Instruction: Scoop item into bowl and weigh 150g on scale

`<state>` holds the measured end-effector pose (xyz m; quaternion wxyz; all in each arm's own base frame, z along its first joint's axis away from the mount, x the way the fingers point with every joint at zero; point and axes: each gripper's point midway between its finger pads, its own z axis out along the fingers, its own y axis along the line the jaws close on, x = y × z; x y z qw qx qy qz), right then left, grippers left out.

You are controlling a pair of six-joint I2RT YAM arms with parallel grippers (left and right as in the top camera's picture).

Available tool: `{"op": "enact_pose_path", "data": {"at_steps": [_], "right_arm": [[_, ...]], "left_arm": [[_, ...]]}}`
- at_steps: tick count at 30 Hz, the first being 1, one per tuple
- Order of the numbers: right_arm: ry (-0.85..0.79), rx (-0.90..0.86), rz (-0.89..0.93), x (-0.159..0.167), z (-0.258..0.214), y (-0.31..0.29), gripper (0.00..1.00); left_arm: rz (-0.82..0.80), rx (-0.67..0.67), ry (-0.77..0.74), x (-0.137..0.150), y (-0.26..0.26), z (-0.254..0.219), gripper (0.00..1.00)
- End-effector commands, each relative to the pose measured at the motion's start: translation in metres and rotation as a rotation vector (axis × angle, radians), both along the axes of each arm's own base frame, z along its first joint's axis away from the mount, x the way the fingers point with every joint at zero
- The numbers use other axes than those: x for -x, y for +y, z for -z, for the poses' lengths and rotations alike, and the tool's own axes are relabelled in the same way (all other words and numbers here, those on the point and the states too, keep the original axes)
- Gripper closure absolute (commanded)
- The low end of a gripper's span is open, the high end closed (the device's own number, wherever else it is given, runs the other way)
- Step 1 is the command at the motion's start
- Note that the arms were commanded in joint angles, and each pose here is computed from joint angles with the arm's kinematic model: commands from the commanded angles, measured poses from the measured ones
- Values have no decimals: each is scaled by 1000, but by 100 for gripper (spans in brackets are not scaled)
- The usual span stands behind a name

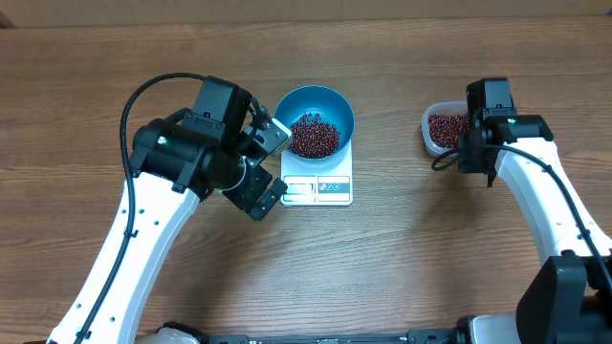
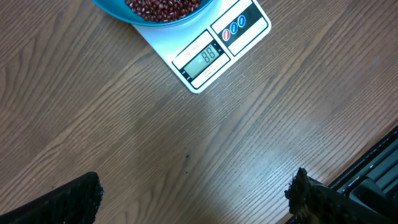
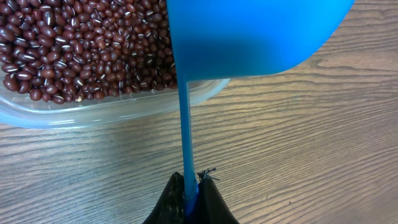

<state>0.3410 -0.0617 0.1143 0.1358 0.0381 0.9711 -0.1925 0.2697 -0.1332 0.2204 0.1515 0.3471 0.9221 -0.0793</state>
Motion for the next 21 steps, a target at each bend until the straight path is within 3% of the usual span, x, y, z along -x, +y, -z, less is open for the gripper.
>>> {"op": "enact_pose_path", "data": {"at_steps": [1, 21], "right_arm": [[-35, 7, 2, -3, -13, -2, 96], [13, -45, -8, -1, 13, 6, 96]], "left_arm": [[21, 13, -12, 2, -1, -3, 0], [21, 13, -12, 2, -1, -3, 0]]}}
